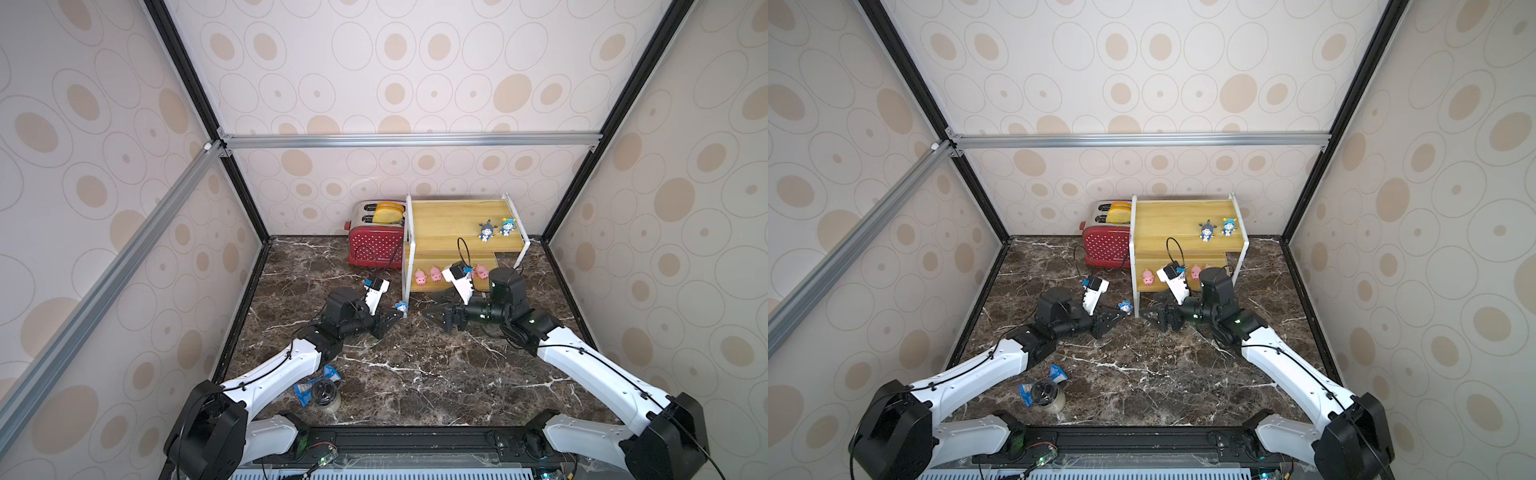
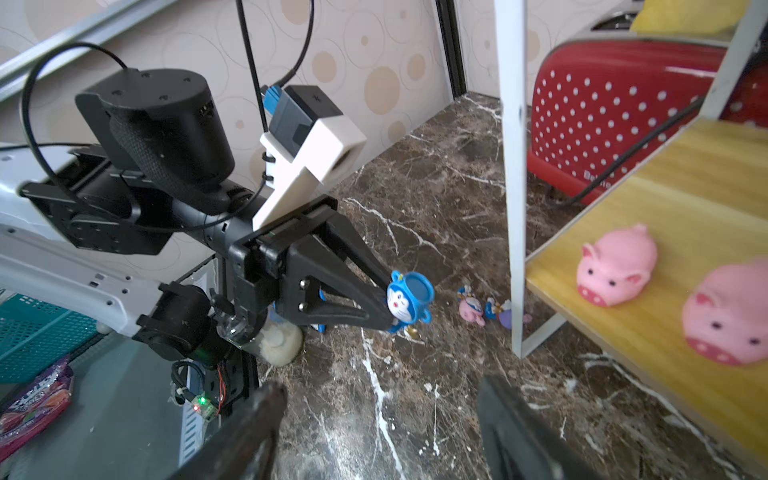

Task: Organize plastic toys on shelves
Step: Pick up the plastic toy at the center of the board, then place the plastic toy on the shelf.

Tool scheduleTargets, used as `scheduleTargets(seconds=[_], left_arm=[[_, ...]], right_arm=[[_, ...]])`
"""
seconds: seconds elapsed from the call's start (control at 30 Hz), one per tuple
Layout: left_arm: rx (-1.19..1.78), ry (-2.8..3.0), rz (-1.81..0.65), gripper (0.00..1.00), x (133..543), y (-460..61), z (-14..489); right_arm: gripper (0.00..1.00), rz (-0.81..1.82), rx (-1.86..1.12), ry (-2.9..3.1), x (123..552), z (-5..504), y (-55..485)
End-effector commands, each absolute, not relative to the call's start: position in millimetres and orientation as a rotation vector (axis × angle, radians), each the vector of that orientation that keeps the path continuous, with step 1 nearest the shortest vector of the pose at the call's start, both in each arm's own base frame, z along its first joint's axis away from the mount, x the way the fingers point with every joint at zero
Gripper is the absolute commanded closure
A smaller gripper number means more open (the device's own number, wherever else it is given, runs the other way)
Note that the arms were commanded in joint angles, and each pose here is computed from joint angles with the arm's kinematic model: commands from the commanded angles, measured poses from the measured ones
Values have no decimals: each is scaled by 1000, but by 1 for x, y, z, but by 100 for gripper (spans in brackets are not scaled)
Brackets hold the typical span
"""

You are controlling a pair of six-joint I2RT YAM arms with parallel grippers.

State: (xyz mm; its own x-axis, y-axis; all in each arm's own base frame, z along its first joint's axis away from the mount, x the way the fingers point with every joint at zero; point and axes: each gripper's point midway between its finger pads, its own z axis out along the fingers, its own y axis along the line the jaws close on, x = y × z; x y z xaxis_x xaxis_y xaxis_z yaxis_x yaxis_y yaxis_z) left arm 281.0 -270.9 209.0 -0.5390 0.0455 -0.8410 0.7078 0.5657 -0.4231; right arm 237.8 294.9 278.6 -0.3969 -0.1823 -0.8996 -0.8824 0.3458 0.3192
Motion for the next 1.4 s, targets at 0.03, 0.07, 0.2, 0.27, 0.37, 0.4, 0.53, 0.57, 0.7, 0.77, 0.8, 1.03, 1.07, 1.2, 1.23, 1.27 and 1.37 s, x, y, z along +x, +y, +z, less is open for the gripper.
scheduleTargets(seconds=[0.03, 0.07, 0.2, 0.27, 0.37, 0.4, 0.53, 0.57, 0.7, 0.77, 0.8, 1.03, 1.07, 1.2, 1.23, 1.27, 1.37], left_arm=[[683, 1740, -1046, 84, 273, -291, 282], [683, 1724, -1035, 84, 274, -292, 287], [627, 1686, -939, 84, 287, -288, 303], [589, 1683, -896, 84, 295, -285, 308], [560, 1682, -824, 84, 301, -284, 312], [560, 1685, -797, 84, 301, -285, 312], [535, 1692, -736, 84, 304, -284, 312], [533, 1692, -729, 84, 304, -284, 312], [587, 1679, -651, 84, 300, -291, 314], [603, 1670, -637, 84, 298, -294, 318], [600, 1667, -628, 84, 298, -294, 319], [605, 1665, -606, 84, 298, -295, 320], [608, 1665, -612, 84, 297, -296, 321], [610, 1662, -629, 84, 295, -298, 321], [613, 1661, -635, 84, 294, -298, 322], [615, 1657, -641, 84, 293, -299, 322], [608, 1647, -659, 84, 292, -299, 326]], right_arm=[[31, 1084, -921, 1785, 244, 309, 295], [33, 1071, -897, 1809, 248, 313, 293], [37, 1004, -754, 1963, 262, 323, 283], [38, 1002, -659, 2023, 266, 327, 278], [38, 994, -552, 2058, 269, 334, 275], [38, 971, -540, 2063, 269, 335, 275], [35, 913, -482, 2109, 274, 334, 276], [34, 924, -469, 2116, 275, 335, 277], [27, 961, -518, 2112, 271, 338, 294], [26, 969, -524, 2119, 271, 337, 301], [26, 968, -514, 2124, 272, 336, 303], [29, 993, -497, 2106, 278, 338, 318], [30, 1002, -510, 2097, 277, 340, 322], [37, 1016, -521, 2061, 280, 342, 329], [38, 1021, -525, 2052, 281, 343, 330], [38, 1028, -531, 2046, 281, 344, 332], [41, 1048, -541, 2049, 280, 342, 336]])
